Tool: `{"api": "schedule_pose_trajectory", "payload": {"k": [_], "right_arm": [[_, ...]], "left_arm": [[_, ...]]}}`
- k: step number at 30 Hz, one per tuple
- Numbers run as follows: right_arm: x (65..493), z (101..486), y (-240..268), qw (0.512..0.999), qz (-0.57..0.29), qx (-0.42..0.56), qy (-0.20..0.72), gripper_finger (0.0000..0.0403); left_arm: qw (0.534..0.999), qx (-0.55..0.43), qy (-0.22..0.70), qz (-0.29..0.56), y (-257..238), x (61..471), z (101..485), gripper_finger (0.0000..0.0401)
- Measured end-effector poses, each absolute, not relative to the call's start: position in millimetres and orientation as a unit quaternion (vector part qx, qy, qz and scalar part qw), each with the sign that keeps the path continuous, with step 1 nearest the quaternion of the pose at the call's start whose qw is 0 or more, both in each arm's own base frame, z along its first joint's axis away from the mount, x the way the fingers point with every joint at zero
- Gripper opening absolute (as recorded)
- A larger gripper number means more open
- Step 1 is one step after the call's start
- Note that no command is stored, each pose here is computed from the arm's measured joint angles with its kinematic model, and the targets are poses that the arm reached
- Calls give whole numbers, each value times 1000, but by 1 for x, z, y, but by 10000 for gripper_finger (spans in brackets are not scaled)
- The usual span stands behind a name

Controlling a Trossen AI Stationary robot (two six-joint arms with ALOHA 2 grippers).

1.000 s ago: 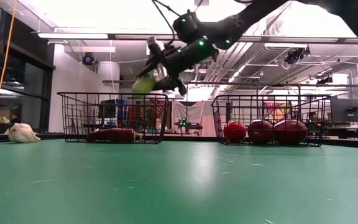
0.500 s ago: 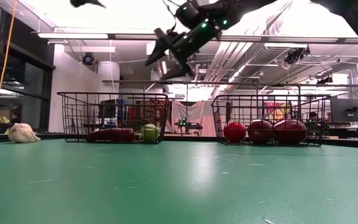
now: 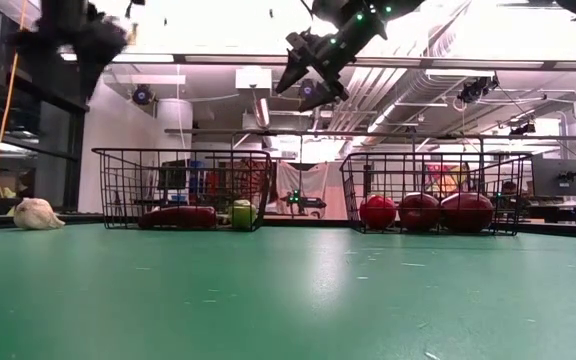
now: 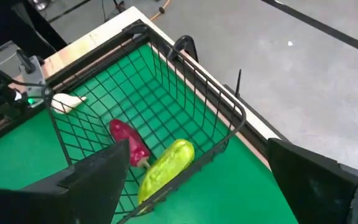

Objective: Sort produce into baskets
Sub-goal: Put the left white garlic into the left wire basket

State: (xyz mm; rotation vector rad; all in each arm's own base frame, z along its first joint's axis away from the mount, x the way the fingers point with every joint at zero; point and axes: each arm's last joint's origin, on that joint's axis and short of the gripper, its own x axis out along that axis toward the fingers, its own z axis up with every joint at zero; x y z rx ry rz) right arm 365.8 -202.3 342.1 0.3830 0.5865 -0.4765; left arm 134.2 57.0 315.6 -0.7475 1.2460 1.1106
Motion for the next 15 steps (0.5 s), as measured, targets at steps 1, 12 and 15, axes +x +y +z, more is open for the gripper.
{"api": "schedule_pose_trajectory", "payload": {"k": [1,12,15], "right_arm": [[366,342,-202,911,-231,186,285,369],[365,337,-202,908,-231,189,295,369],[365,337,-202,907,-232,190,294,369]], "left_arm": [[599,-325,554,479,57,134,306,364],[563,-286,655,416,54,131,225,364],[583,-238,662,407,57,134,220,364]]}}
